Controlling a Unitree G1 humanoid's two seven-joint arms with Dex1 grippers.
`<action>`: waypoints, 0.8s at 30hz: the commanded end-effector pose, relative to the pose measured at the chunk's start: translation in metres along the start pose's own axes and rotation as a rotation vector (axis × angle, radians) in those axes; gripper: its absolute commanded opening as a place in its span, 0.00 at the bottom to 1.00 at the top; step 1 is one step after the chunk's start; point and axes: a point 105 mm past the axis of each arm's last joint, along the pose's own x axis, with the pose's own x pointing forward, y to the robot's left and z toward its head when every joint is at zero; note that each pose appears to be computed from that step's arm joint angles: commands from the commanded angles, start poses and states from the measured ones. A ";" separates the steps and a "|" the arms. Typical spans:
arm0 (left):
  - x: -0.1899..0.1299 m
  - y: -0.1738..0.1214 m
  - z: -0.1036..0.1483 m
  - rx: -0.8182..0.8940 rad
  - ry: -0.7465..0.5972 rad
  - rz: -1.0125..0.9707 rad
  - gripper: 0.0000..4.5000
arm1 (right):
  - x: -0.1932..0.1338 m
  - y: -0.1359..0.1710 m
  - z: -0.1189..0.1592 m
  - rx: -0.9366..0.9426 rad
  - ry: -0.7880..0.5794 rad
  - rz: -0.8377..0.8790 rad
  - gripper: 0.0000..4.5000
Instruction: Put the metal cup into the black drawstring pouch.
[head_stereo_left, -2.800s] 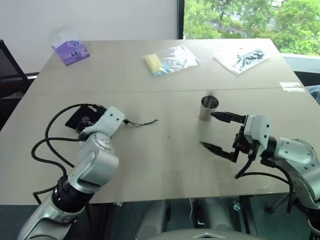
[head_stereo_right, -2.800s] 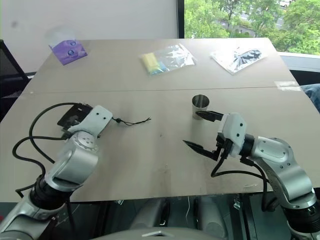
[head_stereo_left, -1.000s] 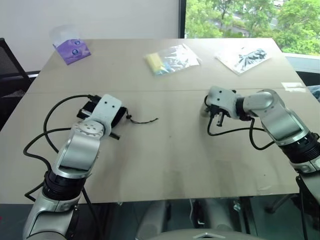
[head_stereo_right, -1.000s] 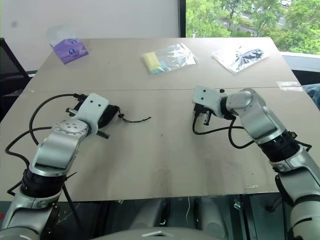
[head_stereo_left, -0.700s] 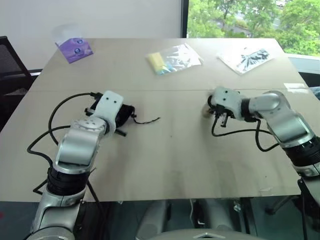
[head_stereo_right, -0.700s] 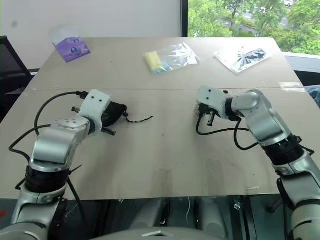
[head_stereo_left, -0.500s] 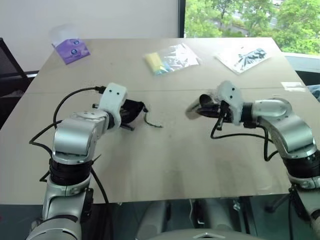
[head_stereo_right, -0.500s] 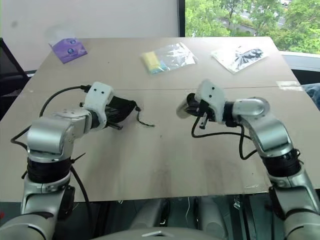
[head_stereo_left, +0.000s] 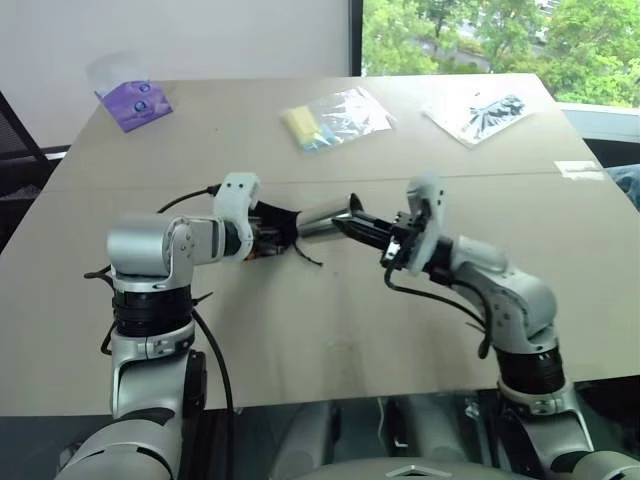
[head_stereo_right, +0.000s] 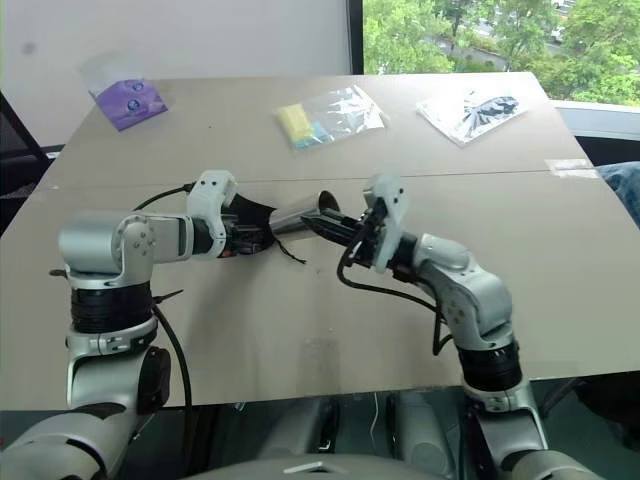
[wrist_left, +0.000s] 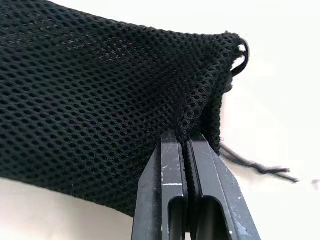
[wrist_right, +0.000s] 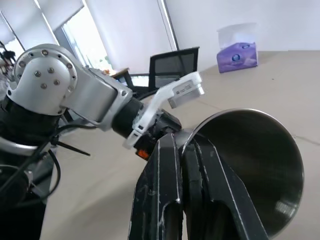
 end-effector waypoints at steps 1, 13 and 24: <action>-0.006 -0.003 0.013 -0.003 -0.039 -0.031 0.00 | 0.008 -0.003 -0.004 0.029 -0.055 -0.002 0.01; -0.009 -0.009 0.023 -0.096 -0.048 -0.146 0.00 | 0.029 -0.013 -0.008 0.183 -0.190 -0.026 0.01; -0.011 -0.006 0.025 -0.245 0.028 -0.251 0.00 | 0.026 -0.018 -0.009 0.239 -0.300 -0.099 0.01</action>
